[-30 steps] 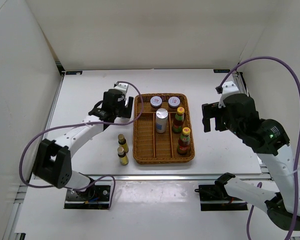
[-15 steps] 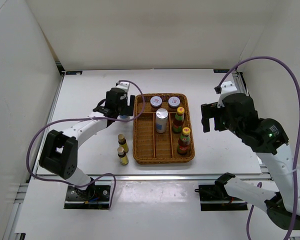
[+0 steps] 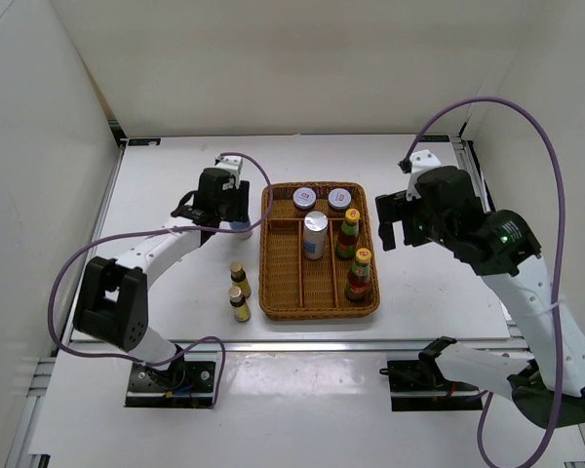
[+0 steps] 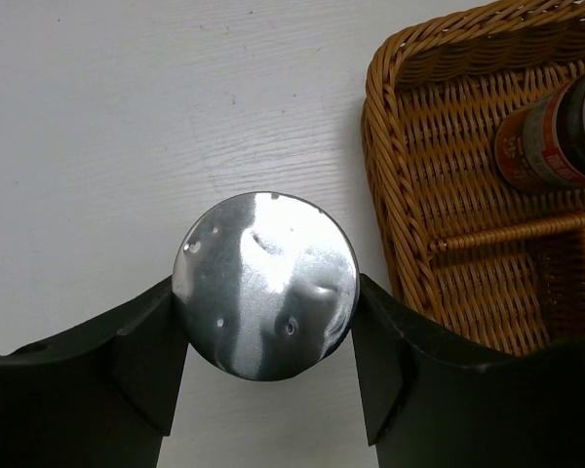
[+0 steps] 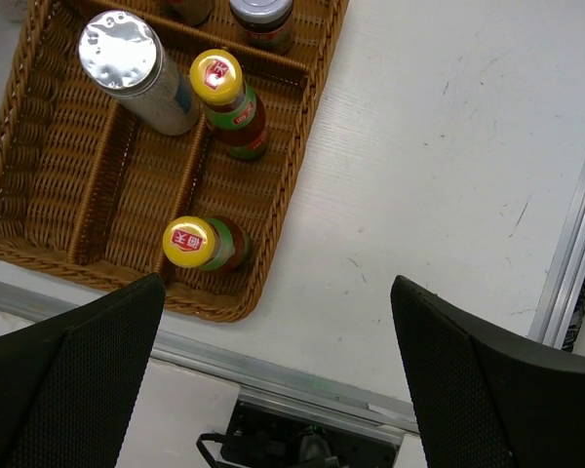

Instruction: Organize the condiment bottles

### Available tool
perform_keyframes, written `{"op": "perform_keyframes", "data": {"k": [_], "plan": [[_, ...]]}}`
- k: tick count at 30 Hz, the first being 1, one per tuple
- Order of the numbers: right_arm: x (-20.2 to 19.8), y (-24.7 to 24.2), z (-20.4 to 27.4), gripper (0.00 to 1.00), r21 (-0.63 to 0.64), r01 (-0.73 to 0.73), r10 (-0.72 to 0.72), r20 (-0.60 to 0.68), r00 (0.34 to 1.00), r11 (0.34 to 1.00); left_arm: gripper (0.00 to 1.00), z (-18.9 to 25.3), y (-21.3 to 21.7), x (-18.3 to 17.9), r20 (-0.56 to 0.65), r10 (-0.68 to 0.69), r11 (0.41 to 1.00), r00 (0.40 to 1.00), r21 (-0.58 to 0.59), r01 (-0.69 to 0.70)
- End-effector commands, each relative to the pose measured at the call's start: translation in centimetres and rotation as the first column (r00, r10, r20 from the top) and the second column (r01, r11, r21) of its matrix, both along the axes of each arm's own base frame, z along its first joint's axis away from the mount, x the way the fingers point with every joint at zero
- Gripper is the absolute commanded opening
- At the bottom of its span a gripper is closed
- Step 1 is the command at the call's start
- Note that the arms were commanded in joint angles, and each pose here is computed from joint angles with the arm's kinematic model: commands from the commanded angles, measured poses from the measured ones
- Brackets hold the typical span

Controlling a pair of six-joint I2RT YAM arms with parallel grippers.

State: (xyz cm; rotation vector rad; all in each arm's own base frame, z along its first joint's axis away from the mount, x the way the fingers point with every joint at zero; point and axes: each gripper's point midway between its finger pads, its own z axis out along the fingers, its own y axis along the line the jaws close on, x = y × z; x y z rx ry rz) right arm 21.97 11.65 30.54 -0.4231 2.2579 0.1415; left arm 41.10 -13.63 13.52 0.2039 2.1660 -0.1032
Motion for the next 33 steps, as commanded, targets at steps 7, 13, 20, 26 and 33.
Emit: {"op": "perform_keyframes", "data": {"k": [7,13,20,26,33], "plan": [[-2.2,-2.8,3.7,1.0,0.064,0.064,-0.071,0.121,0.99,0.996,0.11,12.1,-1.0,-2.8,0.297,-0.058,0.991,0.953,-0.098,0.091],[-3.5,-4.5,4.1,1.0,0.086,0.097,-0.11,0.169,0.979,0.992,0.11,18.8,-7.9,-9.6,0.408,-0.355,0.891,0.841,-0.124,0.436],[-3.8,-4.9,3.5,1.0,0.081,0.11,-0.122,0.16,0.98,0.991,0.11,18.4,-15.0,-16.1,0.334,-0.591,0.729,0.734,-0.168,0.663],[-3.9,-5.1,3.4,1.0,0.071,0.118,-0.128,0.156,0.979,0.99,0.11,13.7,-19.3,-17.4,0.227,-0.646,0.725,0.729,-0.118,0.679],[-4.3,-5.8,3.8,1.0,0.067,0.133,-0.143,0.168,0.975,0.989,0.11,9.4,-21.0,-15.7,0.127,-0.61,0.783,0.782,-0.057,0.619]]}}
